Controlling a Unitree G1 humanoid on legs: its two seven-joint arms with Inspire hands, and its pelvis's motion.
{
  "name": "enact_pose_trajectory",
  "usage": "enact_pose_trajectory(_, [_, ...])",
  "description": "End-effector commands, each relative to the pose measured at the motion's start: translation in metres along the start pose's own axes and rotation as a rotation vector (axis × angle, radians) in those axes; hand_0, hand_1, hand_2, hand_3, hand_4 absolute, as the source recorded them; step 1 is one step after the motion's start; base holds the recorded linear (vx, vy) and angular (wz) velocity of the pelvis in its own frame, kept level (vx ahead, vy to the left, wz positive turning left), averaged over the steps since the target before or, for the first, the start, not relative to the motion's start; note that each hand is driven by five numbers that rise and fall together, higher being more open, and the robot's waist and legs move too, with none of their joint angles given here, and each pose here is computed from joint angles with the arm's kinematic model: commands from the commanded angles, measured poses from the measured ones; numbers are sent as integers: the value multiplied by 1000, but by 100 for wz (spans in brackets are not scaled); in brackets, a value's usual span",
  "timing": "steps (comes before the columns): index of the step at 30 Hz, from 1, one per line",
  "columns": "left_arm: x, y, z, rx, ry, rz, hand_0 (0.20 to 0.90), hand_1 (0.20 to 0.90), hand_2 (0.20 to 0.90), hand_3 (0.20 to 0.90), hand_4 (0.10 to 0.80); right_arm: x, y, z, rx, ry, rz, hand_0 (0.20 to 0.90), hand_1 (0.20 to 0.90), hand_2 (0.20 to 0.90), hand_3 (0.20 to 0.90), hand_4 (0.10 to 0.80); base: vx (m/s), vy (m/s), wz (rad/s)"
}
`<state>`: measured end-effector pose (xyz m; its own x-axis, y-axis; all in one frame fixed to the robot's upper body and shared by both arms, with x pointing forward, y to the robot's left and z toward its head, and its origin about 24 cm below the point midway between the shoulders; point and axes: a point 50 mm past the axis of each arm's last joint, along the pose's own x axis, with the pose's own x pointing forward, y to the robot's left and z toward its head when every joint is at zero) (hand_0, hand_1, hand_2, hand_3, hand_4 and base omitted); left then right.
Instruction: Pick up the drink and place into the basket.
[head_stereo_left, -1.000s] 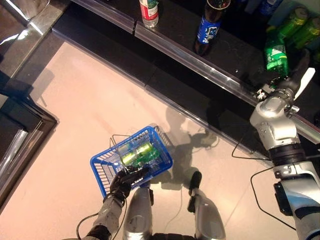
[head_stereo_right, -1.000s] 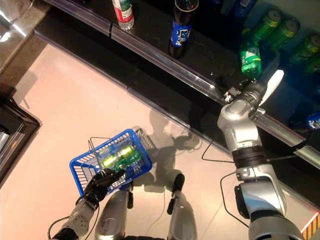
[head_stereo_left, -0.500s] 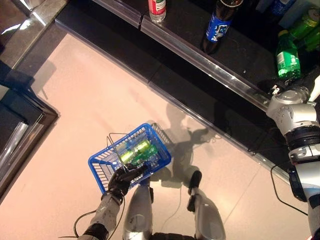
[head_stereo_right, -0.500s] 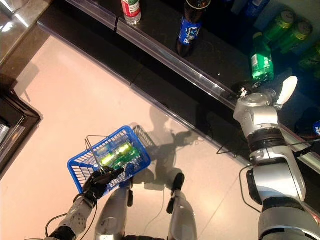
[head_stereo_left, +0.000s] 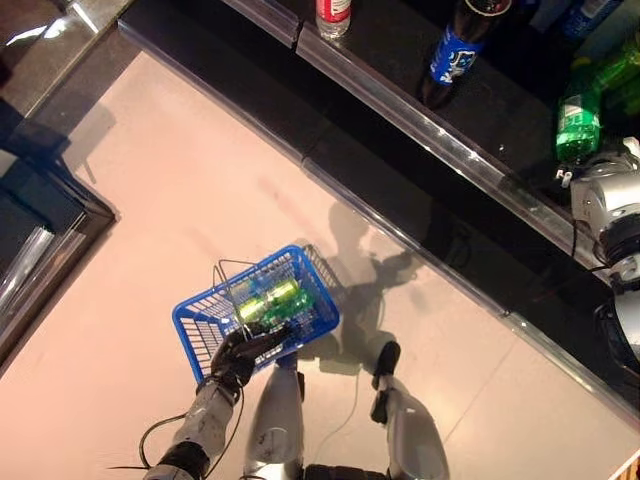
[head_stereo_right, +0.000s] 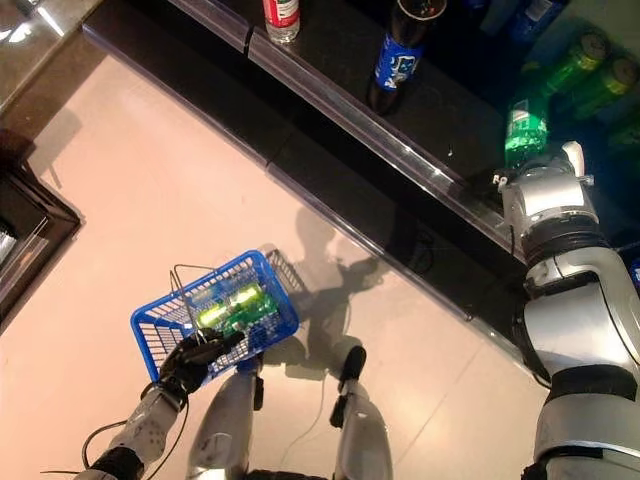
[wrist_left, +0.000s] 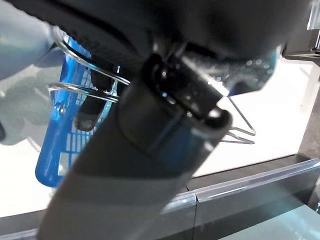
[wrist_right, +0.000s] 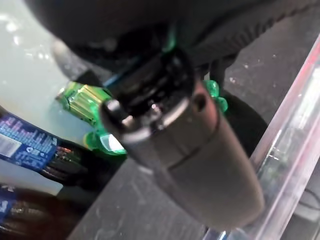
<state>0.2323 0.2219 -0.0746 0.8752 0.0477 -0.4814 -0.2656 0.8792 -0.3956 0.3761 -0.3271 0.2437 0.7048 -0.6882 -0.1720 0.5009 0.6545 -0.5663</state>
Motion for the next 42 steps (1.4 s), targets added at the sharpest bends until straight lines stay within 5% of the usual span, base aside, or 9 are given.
enact_pose_trajectory(1, [-11,0,46,54,-208,-122,300,300,300,200,100,-4,-71,24,-167,-69,-199,300,300,300,200,100,-6,-6,12])
enact_pose_trajectory(22, [-11,1,46,72,-201,-143,300,300,300,200,100,7,-94,-4,-199,70,-228,300,300,300,200,100,-13,1,3])
enact_pose_trajectory(42, [-16,9,40,9,-243,-115,300,300,300,200,100,-5,-92,17,56,-265,-297,300,300,300,200,100,-25,14,-1])
